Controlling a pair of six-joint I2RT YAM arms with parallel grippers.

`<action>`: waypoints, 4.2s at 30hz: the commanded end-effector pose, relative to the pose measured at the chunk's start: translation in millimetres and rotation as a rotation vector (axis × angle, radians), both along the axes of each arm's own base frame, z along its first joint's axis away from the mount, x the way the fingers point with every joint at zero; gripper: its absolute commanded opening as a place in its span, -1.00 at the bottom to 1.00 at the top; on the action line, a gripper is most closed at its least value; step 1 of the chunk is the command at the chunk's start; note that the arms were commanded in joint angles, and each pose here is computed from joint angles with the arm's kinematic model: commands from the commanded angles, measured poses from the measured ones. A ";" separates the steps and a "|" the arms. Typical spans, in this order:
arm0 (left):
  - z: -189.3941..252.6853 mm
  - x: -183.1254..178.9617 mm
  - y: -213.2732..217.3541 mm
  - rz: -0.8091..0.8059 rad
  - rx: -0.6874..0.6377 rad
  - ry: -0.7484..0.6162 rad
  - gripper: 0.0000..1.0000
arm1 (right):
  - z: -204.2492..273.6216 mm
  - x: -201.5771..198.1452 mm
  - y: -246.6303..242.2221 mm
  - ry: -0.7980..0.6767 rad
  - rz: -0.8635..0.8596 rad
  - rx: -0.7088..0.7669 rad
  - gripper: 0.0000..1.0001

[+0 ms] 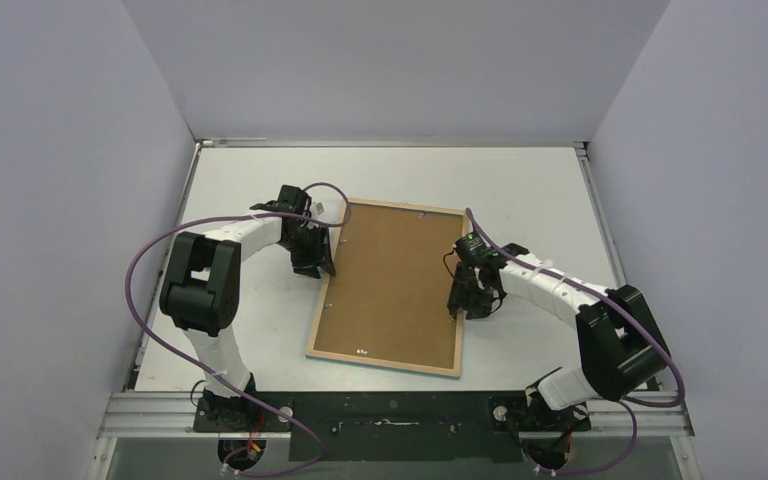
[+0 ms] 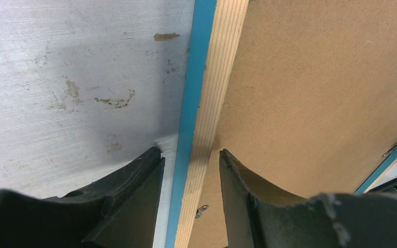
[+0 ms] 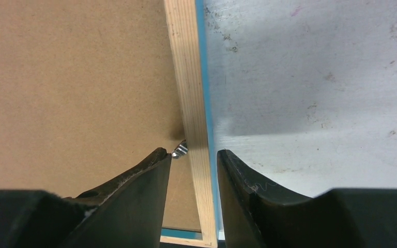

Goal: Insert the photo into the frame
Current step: Install the photo frame at the center of the board.

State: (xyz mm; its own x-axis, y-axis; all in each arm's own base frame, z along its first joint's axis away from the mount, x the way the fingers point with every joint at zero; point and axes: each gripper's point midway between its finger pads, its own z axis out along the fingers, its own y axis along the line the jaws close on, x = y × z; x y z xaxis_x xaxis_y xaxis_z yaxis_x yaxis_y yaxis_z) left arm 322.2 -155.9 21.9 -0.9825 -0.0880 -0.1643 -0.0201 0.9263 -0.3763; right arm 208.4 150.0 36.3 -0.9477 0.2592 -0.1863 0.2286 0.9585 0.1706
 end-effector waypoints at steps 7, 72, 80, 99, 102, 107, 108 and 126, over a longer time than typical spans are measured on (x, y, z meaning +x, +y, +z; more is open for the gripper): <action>2.1 2.3 -4.9 -0.008 -0.019 -0.002 -0.16 | -14.3 11.5 1.0 0.003 0.000 -0.053 -0.24; -1.3 -107.5 8.7 0.127 -0.048 0.131 -0.19 | -11.7 -85.4 221.8 0.066 0.977 0.580 -0.29; -5.0 -109.1 10.3 0.124 -0.035 0.140 -0.23 | -21.2 -93.9 222.9 0.104 0.989 0.597 -0.30; -6.4 -100.6 11.5 0.108 -0.012 0.137 -0.25 | -26.3 -115.6 188.8 0.270 1.017 0.556 -0.29; -7.2 -100.1 12.5 0.104 -0.003 0.141 -0.25 | -24.6 -113.9 185.1 0.268 1.013 0.541 -0.29; -11.1 -100.9 16.7 0.104 0.026 0.154 -0.26 | -23.4 -110.2 183.0 0.253 1.006 0.517 -0.28; -12.0 -101.1 17.3 0.105 0.030 0.158 -0.26 | -23.1 -108.9 183.5 0.247 1.003 0.515 -0.27; 48.9 -35.9 7.0 0.098 -0.066 -0.067 -0.04 | 71.7 38.8 141.0 -0.294 0.550 0.300 0.11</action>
